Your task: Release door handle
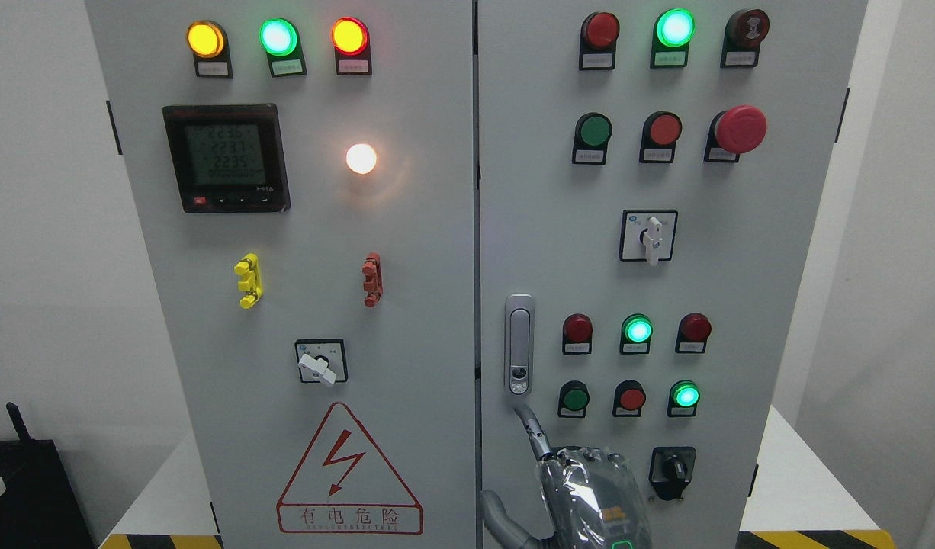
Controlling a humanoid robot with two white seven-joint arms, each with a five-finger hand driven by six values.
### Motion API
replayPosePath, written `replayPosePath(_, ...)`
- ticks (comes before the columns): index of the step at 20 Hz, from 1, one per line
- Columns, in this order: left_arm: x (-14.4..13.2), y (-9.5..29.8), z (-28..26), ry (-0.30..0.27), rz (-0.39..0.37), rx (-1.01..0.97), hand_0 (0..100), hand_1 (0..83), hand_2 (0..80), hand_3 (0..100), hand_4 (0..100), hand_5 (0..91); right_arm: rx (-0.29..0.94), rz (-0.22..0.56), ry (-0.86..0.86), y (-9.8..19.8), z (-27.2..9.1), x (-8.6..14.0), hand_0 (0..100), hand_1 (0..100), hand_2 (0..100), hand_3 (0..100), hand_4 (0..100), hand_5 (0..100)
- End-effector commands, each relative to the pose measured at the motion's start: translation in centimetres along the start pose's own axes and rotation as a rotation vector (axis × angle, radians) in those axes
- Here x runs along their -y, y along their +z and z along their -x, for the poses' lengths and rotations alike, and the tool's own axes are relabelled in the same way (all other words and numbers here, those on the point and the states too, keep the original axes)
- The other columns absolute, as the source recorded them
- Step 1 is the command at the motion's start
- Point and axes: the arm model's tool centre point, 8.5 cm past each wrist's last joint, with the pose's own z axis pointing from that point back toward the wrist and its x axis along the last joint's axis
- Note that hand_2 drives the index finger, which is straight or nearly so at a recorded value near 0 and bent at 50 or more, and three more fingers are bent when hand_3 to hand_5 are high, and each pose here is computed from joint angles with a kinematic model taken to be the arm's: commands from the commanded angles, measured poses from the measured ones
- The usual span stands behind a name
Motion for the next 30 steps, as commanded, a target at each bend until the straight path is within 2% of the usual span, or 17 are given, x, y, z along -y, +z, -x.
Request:
replayPosePath(1,0.2,0.0,-1.7,0.014,0.003,0.026,12,38.9,0.0,0,0,0.0,0.010,-0.024,0.010,-0.8,-0.6,-0.3,35,14,0,90,90,100)
replayPosePath(8,0.2,0.0,-1.7,0.014,0.003,0.026,12,38.9,0.0,0,0,0.0,-0.017,-0.020,0.011,-2.0,-0.3,-0.2,35,14,0,89,89,100)
replayPosePath(30,0.2,0.0,-1.7,0.014,0.003,0.026,12,38.9,0.0,0,0,0.0,-0.055,-0.058,0.009,-2.0,0.3,-0.9,35,14,0,88,89,100)
